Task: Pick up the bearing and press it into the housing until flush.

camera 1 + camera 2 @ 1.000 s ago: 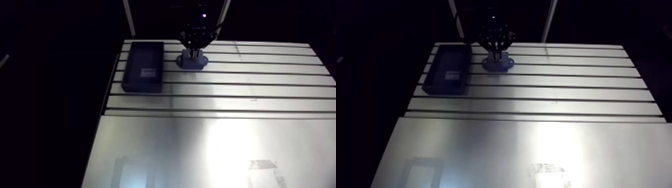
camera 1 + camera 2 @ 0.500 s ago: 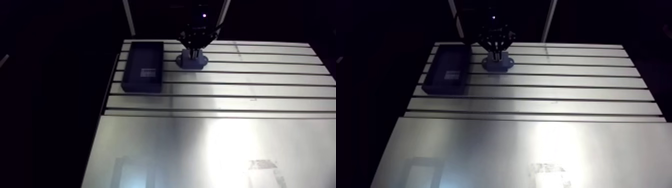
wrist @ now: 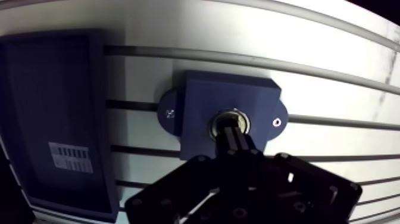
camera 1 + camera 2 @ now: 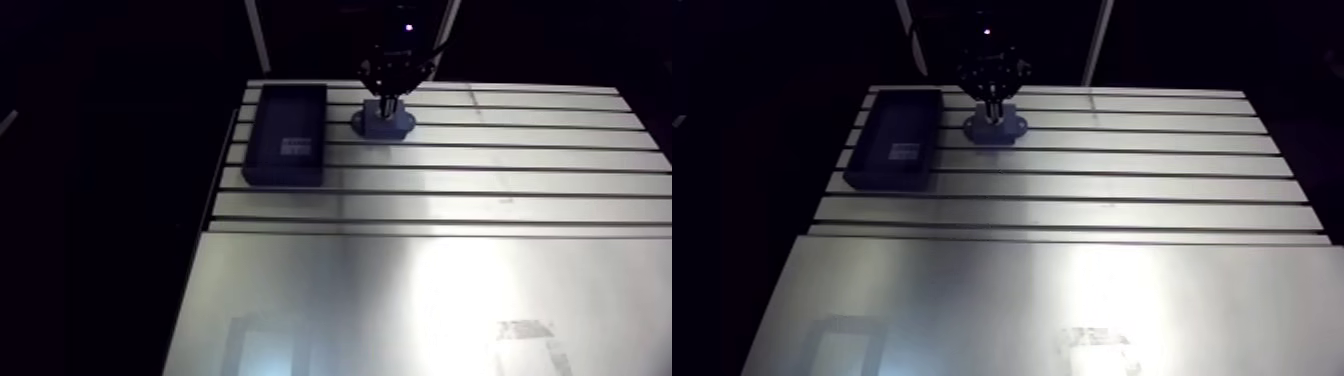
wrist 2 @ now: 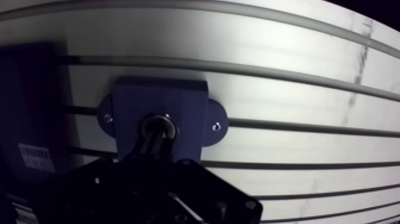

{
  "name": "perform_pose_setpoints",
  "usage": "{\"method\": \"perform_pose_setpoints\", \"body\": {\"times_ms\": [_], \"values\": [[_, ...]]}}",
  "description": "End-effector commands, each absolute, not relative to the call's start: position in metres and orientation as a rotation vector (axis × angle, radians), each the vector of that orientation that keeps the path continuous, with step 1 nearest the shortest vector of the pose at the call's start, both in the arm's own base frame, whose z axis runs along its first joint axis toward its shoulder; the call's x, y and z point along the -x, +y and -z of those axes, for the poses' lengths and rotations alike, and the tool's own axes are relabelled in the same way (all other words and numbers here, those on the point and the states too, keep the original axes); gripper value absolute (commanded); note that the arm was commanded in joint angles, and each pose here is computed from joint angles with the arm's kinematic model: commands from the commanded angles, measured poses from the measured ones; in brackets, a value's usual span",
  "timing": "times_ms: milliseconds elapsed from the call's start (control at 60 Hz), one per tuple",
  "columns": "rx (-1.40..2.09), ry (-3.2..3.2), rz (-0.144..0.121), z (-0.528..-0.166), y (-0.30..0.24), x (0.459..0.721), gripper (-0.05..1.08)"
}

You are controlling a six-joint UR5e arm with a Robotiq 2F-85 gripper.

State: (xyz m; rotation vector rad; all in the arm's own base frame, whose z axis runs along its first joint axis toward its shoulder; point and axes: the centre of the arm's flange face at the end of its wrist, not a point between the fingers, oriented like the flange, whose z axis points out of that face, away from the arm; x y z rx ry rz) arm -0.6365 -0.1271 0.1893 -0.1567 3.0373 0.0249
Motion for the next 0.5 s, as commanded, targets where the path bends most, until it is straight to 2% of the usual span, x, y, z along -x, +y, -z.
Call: {"method": "perform_pose_setpoints", "body": {"times_ms": [17, 400, 433, 450, 467, 483, 500], "values": [[0.159, 3.051, -0.026, -0.200, -0.127, 0.637, 1.04], [0.162, 3.046, -0.033, -0.212, -0.128, 0.634, 1.02], [0.162, 3.042, -0.031, -0.214, -0.128, 0.634, 0.99], [0.162, 3.035, -0.030, -0.216, -0.128, 0.634, 0.89], [0.162, 3.035, -0.030, -0.216, -0.128, 0.634, 0.89], [0.161, 3.018, -0.028, -0.218, -0.128, 0.633, 0.64], [0.161, 3.018, -0.028, -0.218, -0.128, 0.633, 0.64]]}}
